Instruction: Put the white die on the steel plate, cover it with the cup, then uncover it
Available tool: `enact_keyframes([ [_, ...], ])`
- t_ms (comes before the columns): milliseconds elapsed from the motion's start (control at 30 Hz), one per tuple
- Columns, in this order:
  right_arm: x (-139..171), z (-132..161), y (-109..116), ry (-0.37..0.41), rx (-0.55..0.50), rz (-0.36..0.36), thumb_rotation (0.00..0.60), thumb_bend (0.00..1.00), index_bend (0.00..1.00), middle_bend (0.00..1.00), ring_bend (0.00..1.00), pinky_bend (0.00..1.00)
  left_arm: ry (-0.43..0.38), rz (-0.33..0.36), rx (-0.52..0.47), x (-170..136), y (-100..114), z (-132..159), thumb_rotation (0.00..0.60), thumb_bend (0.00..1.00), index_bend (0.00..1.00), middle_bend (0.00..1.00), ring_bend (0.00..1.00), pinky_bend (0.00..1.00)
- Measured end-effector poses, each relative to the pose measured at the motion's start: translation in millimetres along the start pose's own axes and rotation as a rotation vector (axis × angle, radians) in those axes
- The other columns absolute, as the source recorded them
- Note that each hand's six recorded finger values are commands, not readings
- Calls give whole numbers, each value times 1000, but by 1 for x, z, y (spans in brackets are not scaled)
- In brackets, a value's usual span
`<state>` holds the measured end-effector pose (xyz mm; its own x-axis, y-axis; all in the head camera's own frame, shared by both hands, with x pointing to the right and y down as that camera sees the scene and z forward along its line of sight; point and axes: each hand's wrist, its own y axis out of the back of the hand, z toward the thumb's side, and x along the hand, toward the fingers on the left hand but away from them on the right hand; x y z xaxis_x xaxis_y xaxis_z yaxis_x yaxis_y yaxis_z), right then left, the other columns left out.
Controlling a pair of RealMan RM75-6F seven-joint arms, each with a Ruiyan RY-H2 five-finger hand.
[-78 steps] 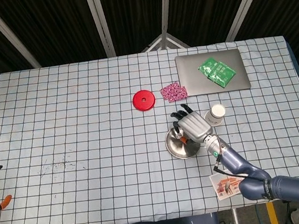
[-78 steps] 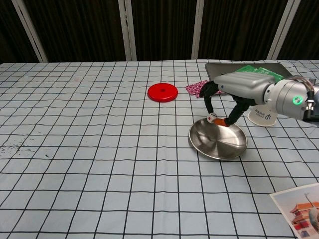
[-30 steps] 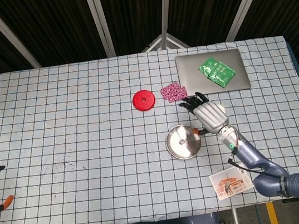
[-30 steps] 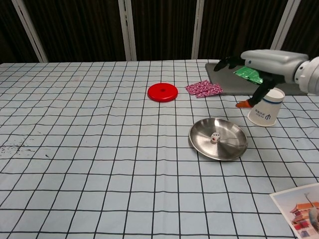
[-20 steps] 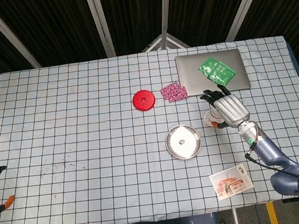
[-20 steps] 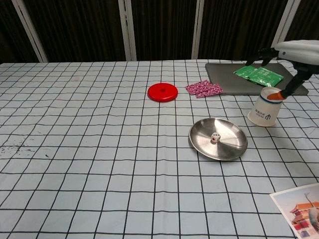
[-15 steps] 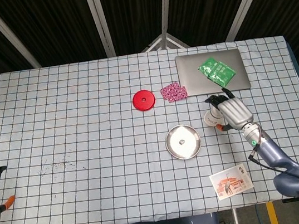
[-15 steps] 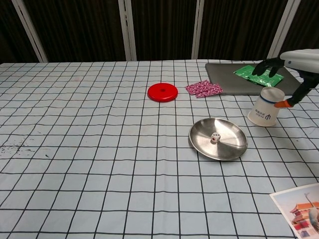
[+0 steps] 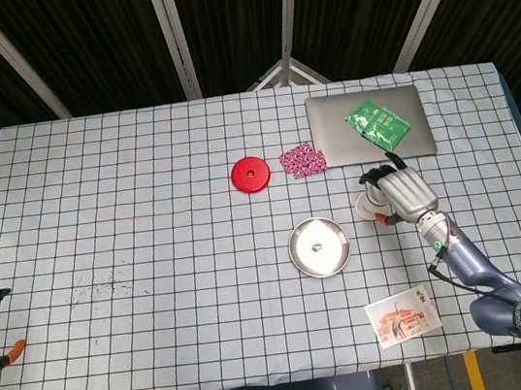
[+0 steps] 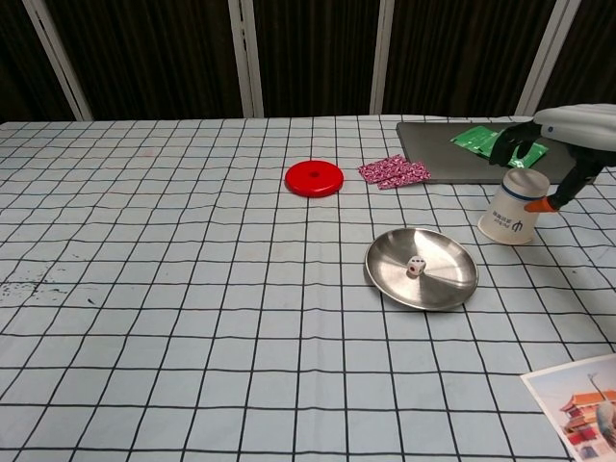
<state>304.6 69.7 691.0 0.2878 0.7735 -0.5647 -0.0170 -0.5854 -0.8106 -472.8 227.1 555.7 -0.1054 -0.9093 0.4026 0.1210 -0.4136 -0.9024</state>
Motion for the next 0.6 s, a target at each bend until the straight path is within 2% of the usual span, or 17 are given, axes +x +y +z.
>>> enact_keyframes([
  [233,-5,-8,-3,-16,27,12,600,240,358,325,258,21,-3,-5,8,1,-2,2,600,229,230,0,0,128],
  [600,-7,-16,-4,-30,54,23,600,297,397,377,258,21,-2,-4,11,0,-2,3,600,228,230,0,0,128],
])
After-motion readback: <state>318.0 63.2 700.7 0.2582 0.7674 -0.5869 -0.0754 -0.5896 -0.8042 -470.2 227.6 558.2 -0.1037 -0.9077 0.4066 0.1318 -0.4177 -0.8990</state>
